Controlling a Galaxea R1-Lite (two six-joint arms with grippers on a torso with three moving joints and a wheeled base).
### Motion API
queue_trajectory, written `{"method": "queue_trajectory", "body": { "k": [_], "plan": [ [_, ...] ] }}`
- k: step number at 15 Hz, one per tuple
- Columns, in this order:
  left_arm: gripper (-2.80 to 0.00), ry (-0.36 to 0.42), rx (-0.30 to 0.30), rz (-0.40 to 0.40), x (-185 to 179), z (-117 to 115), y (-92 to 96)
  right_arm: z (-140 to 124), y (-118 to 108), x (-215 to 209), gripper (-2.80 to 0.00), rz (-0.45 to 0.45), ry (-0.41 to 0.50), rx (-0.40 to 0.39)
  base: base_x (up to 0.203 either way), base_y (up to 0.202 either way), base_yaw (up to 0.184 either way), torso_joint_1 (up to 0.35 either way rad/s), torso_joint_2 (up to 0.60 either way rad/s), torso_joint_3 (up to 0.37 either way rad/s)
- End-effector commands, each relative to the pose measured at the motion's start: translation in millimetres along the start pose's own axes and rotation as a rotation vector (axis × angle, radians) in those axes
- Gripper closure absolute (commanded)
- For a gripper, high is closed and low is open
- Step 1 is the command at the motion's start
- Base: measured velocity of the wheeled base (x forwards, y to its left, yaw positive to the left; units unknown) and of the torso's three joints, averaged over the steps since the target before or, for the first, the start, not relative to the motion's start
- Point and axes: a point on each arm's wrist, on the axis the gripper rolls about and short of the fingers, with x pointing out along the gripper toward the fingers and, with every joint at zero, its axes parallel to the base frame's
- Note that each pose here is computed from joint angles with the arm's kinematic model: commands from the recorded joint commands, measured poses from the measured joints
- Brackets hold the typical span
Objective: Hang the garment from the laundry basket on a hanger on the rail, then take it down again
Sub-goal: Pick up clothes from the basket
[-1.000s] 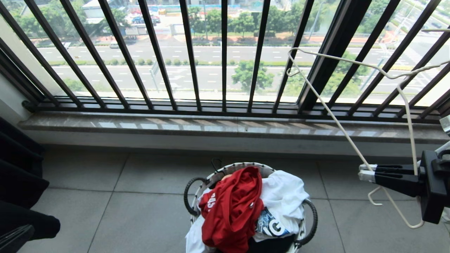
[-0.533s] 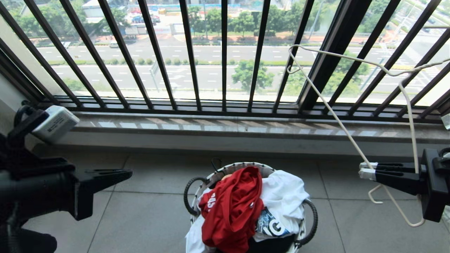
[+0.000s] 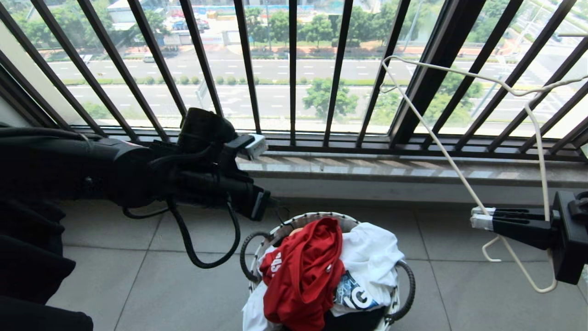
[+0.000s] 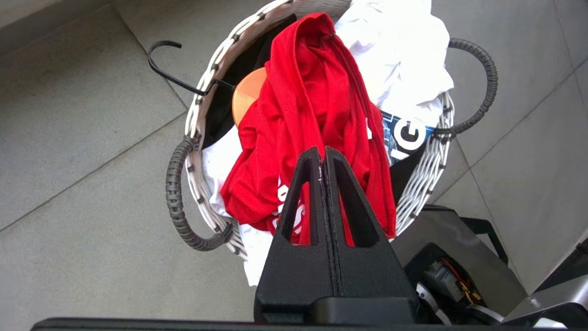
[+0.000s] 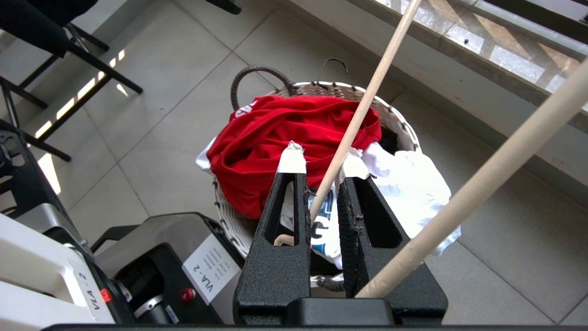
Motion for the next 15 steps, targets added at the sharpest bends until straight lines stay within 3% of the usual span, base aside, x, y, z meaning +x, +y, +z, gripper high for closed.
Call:
{"method": "queue_trajectory", "body": {
  "k": [1, 6, 9, 11, 13, 15],
  "plan": [
    [0.0, 0.134, 0.025, -0.04, 75.0, -11.6, 7.4, 0.3, -0.1, 0.0, 0.0, 0.003, -0.004, -0.005, 0.0, 0.0, 0.0, 0.0, 0.0, 0.0],
    [0.0, 0.151, 0.118, -0.06, 141.1, -1.2, 12.8, 1.1, 0.3, -0.6, 0.0, 0.0, -0.008, -0.013, 0.0, 0.0, 0.0, 0.0, 0.0, 0.0],
    [0.0, 0.161, 0.207, -0.003, 172.2, -4.8, 9.0, 0.7, 0.3, -0.5, 0.0, 0.0, -0.007, -0.012, 0.0, 0.0, 0.0, 0.0, 0.0, 0.0],
    [0.0, 0.162, 0.261, -0.013, 176.9, -5.7, -1.1, 0.5, 0.1, -0.2, 0.0, 0.001, -0.006, -0.012, 0.0, 0.0, 0.0, 0.0, 0.0, 0.0],
    [0.0, 0.164, 0.263, -0.007, 177.9, -5.2, -10.7, 1.1, 0.0, -0.3, 0.0, 0.0, -0.008, -0.013, 0.0, 0.0, 0.0, 0.0, 0.0, 0.0],
    [0.0, 0.1, 0.283, 0.045, 183.5, -0.2, -14.6, 2.0, 1.2, -1.7, 0.0, -0.002, -0.013, -0.019, 0.0, 0.0, 0.0, 0.0, 0.0, 0.0]
  ]
}}
